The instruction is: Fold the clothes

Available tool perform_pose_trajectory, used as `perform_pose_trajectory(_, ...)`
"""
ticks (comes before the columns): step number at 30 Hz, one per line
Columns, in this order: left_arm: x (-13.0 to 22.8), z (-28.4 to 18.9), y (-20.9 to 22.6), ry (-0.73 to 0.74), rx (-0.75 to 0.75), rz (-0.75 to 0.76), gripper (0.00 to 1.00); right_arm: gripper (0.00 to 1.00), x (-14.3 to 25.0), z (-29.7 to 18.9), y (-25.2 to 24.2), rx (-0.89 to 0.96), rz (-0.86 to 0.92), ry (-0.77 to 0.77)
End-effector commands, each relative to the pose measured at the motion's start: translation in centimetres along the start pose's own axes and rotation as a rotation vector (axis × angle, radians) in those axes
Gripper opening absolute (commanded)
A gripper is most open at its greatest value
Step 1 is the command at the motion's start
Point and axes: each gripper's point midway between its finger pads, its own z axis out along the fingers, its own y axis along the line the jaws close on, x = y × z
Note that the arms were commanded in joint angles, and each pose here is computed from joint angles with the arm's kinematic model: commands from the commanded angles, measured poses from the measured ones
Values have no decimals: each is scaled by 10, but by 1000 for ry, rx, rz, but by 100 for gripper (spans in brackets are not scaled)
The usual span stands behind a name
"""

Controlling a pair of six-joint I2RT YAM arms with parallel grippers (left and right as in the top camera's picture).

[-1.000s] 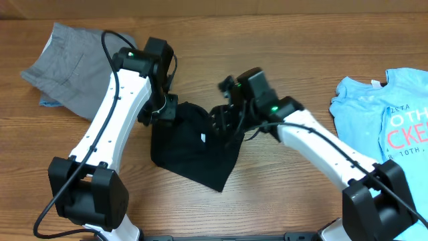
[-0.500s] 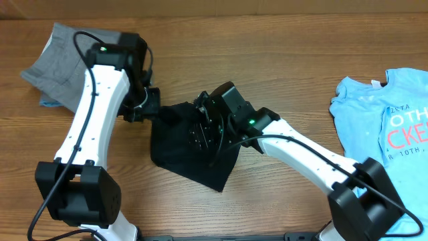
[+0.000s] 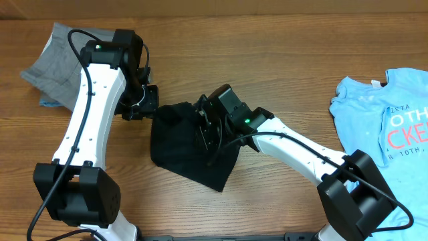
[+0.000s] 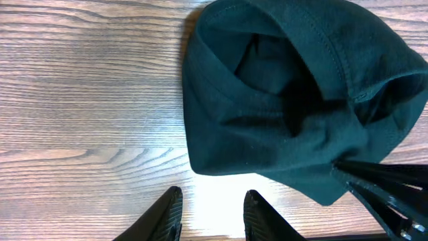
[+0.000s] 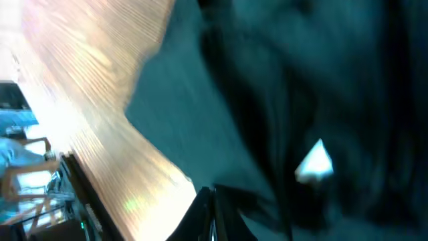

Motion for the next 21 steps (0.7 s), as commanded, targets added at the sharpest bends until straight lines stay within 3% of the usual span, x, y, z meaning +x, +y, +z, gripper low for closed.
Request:
perform_pose_trajectory(1, -4, -8, -3, -29, 15, 32, 34, 4, -1, -25, 14, -11, -29, -14)
perform_pose_trajectory(5, -5, -8, -3, -32, 15, 41, 34, 4, 19, -46, 6, 79, 1, 29)
perform_pose_trajectory(6, -5, -8, -3, -35, 15, 42, 35, 8, 20, -48, 5, 88, 1, 26)
perform_pose_trajectory(7, -6, -8, -3, -38, 16, 45, 35, 26, 19, -49, 6, 87, -3, 20)
perform_pose_trajectory(10, -8, -8, -3, -44, 16, 45, 41, 46, 4, -48, 12, 64, -46, -36)
perform_pose_trajectory(14, -9, -8, -4, -47, 17, 46, 45, 52, -27, -42, 20, 28, -120, -147)
perform_pose_trajectory(21, -5, -8, -4, -34, 17, 46, 45, 49, -38, 0, 2, 5, -109, -139)
